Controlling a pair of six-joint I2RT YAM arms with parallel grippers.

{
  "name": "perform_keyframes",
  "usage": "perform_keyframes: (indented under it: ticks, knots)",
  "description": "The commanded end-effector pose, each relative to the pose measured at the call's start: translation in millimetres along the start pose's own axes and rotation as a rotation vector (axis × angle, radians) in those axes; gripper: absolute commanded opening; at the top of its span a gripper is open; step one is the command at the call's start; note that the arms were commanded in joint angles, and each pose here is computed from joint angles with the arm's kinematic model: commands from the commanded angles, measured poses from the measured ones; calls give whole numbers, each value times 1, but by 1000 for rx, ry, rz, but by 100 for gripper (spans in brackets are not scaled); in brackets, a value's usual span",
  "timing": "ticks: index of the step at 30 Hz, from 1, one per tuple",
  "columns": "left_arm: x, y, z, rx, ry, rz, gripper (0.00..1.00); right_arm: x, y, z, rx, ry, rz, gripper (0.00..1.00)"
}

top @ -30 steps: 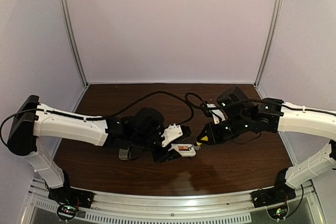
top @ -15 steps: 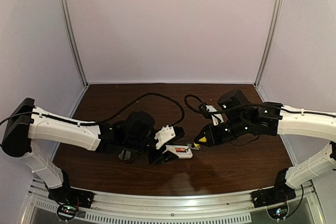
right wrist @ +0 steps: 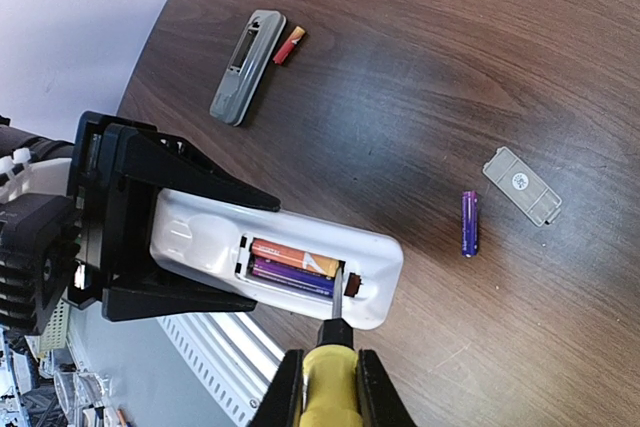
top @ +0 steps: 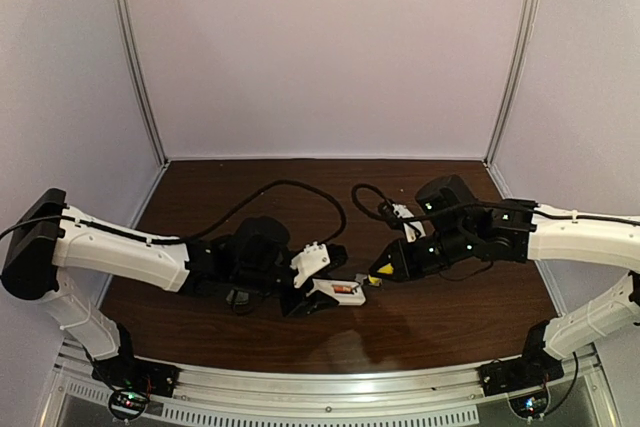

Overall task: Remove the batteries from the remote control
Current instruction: Remove the battery from the remote control without the battery cover.

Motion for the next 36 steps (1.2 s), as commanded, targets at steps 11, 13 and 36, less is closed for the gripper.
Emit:
perform_keyframes:
  ticks: [11,13,36]
  knots:
    - [5,-19,-1,19,-6,-51,0,-27,21,68,-331,100,-112,0]
    - [10,-25,-1,25,-4,-41,0,-26,17,65,-320,100,-110,0]
    - [58,-65,3,64,-9,108,0,-13,-26,35,-304,77,-54,0]
Point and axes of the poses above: each gripper's point midway between its finger pads, its own y axis back along the fingers, its own z axis along the line the jaws close on, x = y × z, the point moved 2 cm from there along y, back along the fingers, and after that the axes turned 3 degrees about y, right-handed, at the moved point
